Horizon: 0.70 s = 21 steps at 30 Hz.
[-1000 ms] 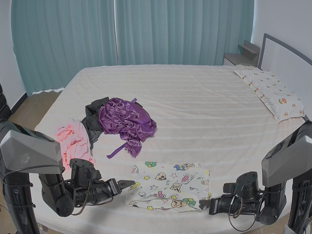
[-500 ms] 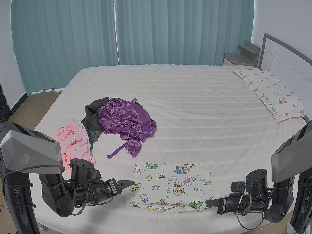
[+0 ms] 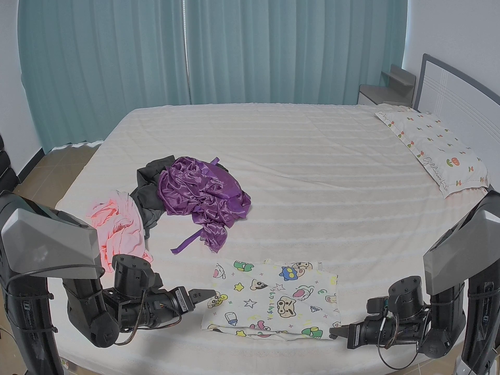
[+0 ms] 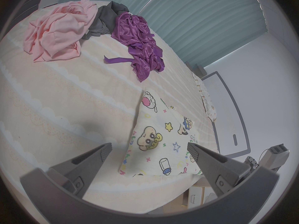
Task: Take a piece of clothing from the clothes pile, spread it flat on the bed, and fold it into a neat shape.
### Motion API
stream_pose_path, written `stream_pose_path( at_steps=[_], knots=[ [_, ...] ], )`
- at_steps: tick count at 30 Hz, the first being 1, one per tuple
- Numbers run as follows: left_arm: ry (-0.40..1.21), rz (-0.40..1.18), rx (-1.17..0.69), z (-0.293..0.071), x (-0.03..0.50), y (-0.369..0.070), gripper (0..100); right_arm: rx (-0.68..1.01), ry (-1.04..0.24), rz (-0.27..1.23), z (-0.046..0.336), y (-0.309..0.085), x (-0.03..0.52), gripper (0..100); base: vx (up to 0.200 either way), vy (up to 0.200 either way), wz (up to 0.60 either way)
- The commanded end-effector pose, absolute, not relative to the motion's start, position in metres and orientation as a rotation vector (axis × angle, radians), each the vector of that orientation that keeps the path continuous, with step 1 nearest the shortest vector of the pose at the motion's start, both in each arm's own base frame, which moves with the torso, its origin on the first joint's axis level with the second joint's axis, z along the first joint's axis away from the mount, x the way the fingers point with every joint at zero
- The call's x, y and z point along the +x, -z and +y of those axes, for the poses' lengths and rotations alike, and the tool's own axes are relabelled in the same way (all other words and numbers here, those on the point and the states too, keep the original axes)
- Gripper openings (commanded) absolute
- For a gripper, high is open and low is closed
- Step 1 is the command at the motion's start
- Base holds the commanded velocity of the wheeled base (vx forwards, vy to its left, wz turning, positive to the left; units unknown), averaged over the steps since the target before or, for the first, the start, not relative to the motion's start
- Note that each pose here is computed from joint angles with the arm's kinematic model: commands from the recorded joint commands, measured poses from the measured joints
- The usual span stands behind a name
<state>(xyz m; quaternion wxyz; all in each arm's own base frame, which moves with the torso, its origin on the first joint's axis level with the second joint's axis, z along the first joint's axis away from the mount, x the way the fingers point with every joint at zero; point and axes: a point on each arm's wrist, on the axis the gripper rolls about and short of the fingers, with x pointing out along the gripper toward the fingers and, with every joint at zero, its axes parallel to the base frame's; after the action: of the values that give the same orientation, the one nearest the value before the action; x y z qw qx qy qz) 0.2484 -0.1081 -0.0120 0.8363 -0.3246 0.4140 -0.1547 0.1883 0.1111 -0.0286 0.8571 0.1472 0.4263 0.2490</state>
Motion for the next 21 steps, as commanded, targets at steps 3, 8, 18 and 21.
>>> stream_pose_path(
  at_steps=[3, 8, 18, 21],
  knots=[
    [0.327, 0.877, -0.688, -0.108, 0.249, 0.012, 100, 0.271, -0.508, 0.827, 0.106, 0.018, 0.189, 100, 0.000, 0.000, 0.00],
    [0.327, 0.877, -0.687, -0.108, 0.249, 0.012, 100, 0.290, -0.515, 0.689, 0.104, -0.003, 0.202, 100, 0.000, 0.000, 0.00],
    [0.327, 0.878, -0.686, -0.108, 0.249, 0.013, 100, 0.394, -0.405, 0.652, 0.103, 0.036, 0.311, 100, 0.000, 0.000, 0.00],
    [0.328, 0.879, -0.687, -0.108, 0.249, 0.013, 100, 0.460, -0.456, 0.675, 0.105, 0.043, 0.313, 100, 0.000, 0.000, 0.00]
  ],
)
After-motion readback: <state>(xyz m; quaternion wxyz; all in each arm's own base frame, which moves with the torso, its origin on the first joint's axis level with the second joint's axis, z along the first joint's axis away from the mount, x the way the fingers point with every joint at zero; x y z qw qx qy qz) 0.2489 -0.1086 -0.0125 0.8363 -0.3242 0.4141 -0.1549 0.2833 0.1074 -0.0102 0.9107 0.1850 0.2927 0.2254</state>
